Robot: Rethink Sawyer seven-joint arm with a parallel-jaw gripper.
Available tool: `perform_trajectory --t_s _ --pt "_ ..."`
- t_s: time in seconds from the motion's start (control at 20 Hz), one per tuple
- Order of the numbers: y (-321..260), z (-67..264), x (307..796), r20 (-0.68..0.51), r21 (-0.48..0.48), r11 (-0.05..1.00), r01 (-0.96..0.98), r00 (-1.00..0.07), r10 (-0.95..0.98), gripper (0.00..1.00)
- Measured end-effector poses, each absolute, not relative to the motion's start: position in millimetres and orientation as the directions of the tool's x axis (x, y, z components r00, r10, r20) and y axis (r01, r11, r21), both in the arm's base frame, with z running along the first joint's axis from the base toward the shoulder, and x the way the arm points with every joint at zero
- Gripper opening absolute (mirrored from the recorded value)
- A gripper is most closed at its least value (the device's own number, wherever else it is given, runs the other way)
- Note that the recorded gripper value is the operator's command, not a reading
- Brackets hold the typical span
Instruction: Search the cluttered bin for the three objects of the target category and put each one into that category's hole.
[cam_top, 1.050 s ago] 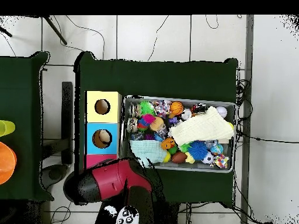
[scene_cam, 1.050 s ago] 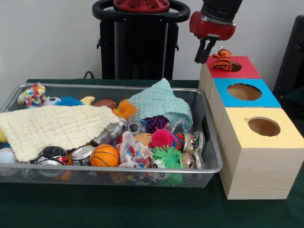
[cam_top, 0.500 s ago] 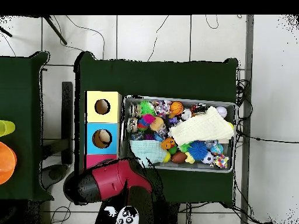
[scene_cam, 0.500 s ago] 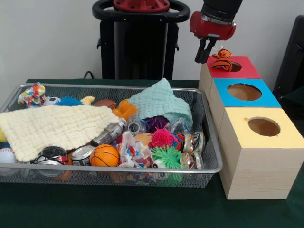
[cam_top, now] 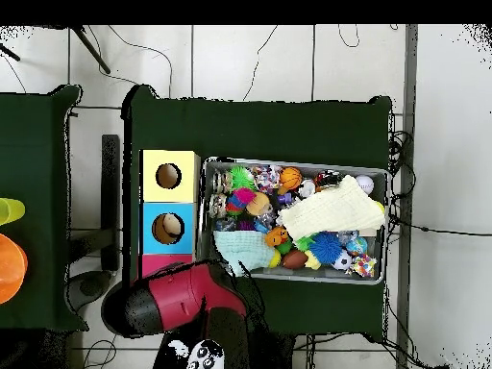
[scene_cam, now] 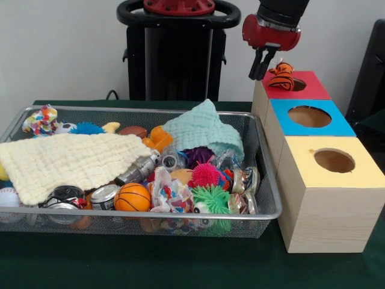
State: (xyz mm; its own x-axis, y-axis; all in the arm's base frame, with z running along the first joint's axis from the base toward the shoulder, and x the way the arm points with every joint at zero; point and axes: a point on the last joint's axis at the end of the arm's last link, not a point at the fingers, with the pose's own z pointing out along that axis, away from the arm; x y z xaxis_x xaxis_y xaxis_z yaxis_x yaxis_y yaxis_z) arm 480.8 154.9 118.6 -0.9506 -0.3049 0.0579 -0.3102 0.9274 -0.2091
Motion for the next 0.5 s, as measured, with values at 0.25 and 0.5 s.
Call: perform_trajectory --t_s 0.25,0.5 --pt "158.4 118.4 479.5 0.058 -0.209 0.925 -0.317 -0.948 -0.312 0.0" --pt "171.8 111.0 471.1 0.076 -0.205 0.915 -0.348 -0.938 -0.339 0.0"
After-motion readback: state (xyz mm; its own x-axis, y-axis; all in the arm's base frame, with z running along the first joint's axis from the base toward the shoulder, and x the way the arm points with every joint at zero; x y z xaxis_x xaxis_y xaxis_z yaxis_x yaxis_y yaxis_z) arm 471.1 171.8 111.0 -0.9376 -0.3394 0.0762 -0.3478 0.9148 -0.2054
